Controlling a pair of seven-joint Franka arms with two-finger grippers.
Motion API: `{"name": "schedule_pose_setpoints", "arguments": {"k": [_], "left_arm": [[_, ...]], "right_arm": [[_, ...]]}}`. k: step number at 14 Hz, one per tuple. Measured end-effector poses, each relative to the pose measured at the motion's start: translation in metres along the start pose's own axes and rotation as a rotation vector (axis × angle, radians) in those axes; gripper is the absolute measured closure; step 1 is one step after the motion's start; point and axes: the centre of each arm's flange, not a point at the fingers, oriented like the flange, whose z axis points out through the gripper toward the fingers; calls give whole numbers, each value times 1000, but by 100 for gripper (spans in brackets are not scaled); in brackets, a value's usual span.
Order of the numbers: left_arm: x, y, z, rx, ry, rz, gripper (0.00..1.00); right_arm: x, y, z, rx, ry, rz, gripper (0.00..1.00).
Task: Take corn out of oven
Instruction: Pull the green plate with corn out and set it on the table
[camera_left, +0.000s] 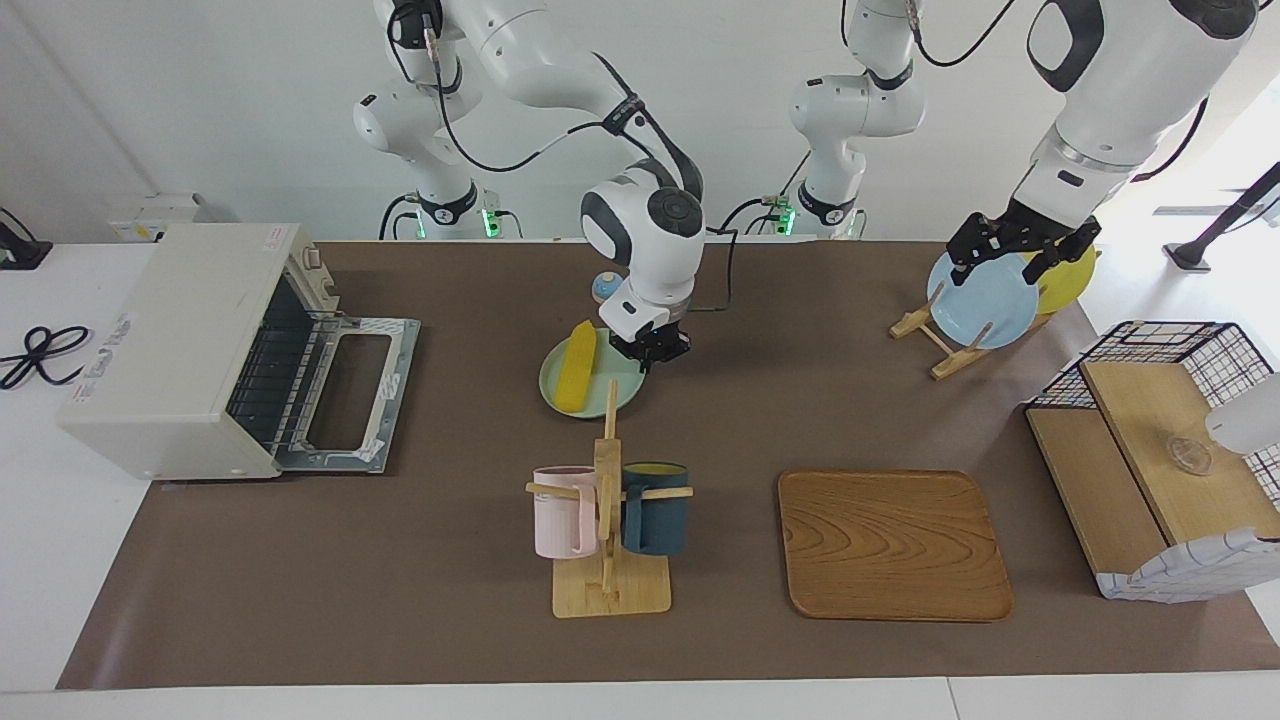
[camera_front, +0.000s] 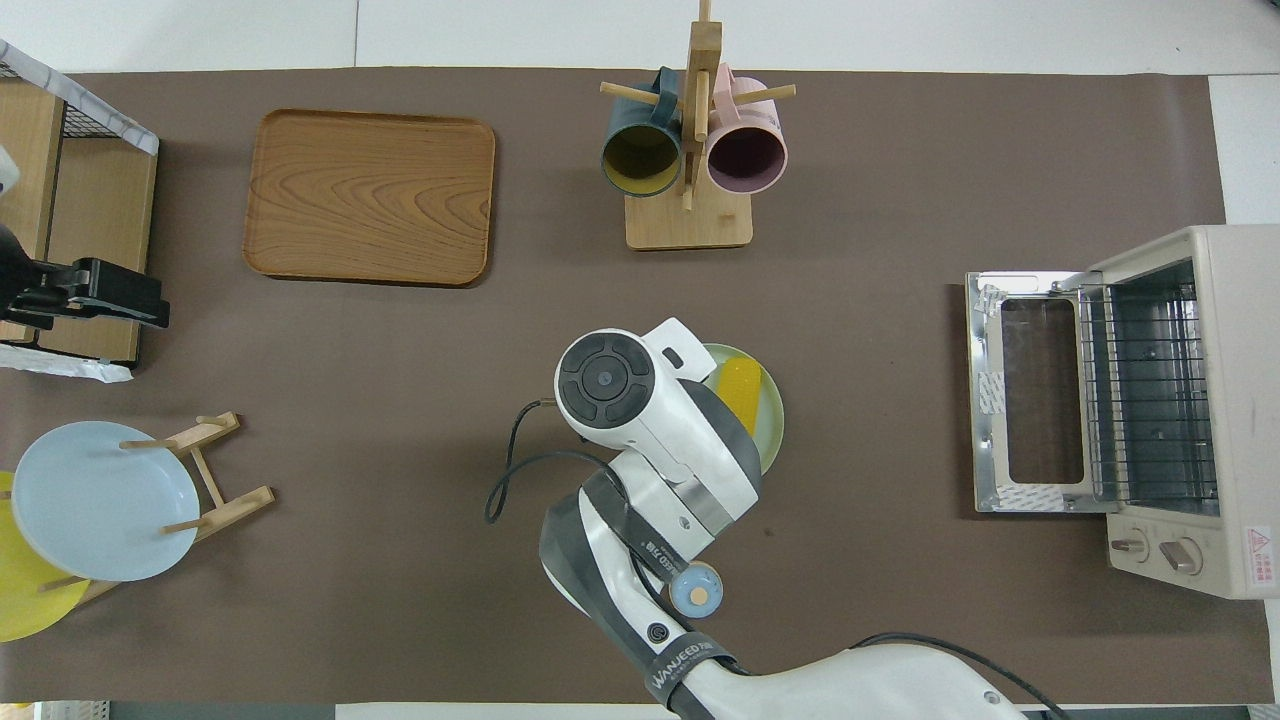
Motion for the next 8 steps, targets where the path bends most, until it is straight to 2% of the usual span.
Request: {"name": "schedule_pose_setpoints", "arguments": {"k": [3,8], "left_arm": [[-1,0,0,0,-1,0,0],[0,1,2,-7,7,1,0]], "right_arm": [[6,1,-4,54,-17,47,93],[18,3,-38,92,6,28,44]]}}
